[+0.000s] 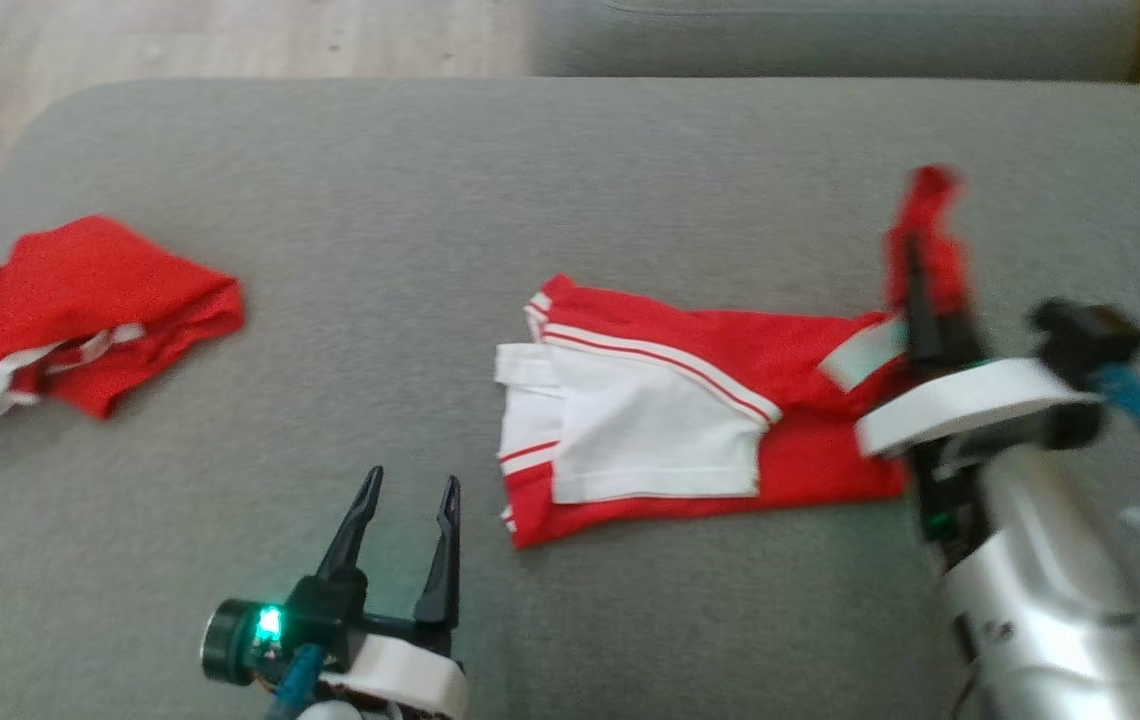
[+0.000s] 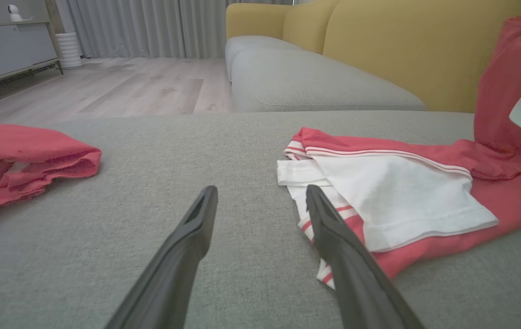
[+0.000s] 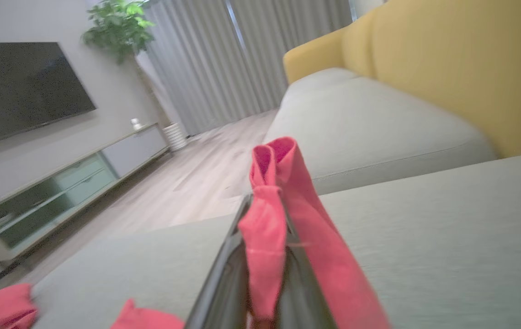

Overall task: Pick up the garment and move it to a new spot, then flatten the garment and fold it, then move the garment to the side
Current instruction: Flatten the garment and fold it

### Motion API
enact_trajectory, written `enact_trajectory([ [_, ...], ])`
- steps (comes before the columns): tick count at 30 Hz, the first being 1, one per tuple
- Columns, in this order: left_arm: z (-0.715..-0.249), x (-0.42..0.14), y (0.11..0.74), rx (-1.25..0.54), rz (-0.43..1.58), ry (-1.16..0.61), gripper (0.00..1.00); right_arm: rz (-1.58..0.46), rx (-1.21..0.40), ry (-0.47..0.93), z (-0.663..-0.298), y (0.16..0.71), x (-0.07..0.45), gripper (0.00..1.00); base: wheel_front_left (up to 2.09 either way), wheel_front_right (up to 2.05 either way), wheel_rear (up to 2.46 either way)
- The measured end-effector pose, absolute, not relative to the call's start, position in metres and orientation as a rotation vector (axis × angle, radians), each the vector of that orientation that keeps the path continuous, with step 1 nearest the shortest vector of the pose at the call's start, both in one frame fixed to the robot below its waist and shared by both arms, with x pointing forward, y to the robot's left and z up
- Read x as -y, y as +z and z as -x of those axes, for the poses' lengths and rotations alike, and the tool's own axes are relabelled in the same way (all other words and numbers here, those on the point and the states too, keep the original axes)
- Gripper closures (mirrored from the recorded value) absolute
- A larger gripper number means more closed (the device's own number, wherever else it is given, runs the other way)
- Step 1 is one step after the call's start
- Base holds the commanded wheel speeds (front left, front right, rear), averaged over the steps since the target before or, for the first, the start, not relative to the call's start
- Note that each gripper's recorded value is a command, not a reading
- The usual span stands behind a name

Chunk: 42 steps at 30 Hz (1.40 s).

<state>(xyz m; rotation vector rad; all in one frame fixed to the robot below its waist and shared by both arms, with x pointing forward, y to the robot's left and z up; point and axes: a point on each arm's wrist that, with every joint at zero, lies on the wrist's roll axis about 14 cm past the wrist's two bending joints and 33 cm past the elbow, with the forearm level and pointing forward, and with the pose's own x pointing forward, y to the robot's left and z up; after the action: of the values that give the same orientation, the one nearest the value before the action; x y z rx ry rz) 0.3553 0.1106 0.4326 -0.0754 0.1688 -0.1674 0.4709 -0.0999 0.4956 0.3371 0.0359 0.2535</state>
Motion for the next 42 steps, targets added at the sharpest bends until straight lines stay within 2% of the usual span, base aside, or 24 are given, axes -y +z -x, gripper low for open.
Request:
enact_trajectory([
  [6,-0.337,-0.122,0.43,-0.183,0.08,-0.131,0.0,-0.357,-0.157,0.524,-0.448,0.478,0.002,1.0,0.0,0.0,0.0],
  [16,-0.305,-0.161,0.423,-0.214,0.095,0.016,0.0,-0.353,-0.365,0.747,-0.414,0.429,-0.087,1.0,0.0,0.0,0.0],
  [17,-0.303,-0.164,0.423,-0.214,0.098,0.029,0.0,-0.355,-0.367,0.763,-0.413,0.43,-0.093,0.85,0.0,0.0,0.0],
  [18,-0.301,-0.167,0.422,-0.215,0.099,0.039,0.0,-0.352,-0.368,0.78,-0.412,0.431,-0.099,0.18,0.0,0.0,0.0],
  [19,-0.3,-0.168,0.422,-0.217,0.099,0.046,0.0,-0.358,-0.364,0.791,-0.412,0.433,-0.103,0.0,0.0,0.0,0.0],
  [24,-0.303,-0.166,0.422,-0.215,0.098,0.033,0.0,-0.392,-0.334,0.8,-0.412,0.448,-0.105,0.0,0.0,0.0,0.0],
  [29,-0.313,-0.163,0.427,-0.196,0.086,0.018,0.0,-0.383,-0.205,0.722,-0.436,0.477,-0.078,0.0,0.0,0.0,0.0],
  [34,-0.329,-0.156,0.436,-0.161,0.062,-0.007,0.0,-0.302,-0.111,0.497,-0.453,0.48,0.005,0.0,0.0,0.0,0.0],
  [38,-0.34,-0.149,0.441,-0.141,0.041,-0.033,0.0,-0.247,-0.138,0.323,-0.436,0.456,0.072,0.0,0.0,0.0,0.0],
  [42,-0.35,-0.142,0.446,-0.123,0.02,-0.056,0.0,-0.19,-0.15,0.215,-0.418,0.446,0.116,0.0,0.0,0.0,0.0],
])
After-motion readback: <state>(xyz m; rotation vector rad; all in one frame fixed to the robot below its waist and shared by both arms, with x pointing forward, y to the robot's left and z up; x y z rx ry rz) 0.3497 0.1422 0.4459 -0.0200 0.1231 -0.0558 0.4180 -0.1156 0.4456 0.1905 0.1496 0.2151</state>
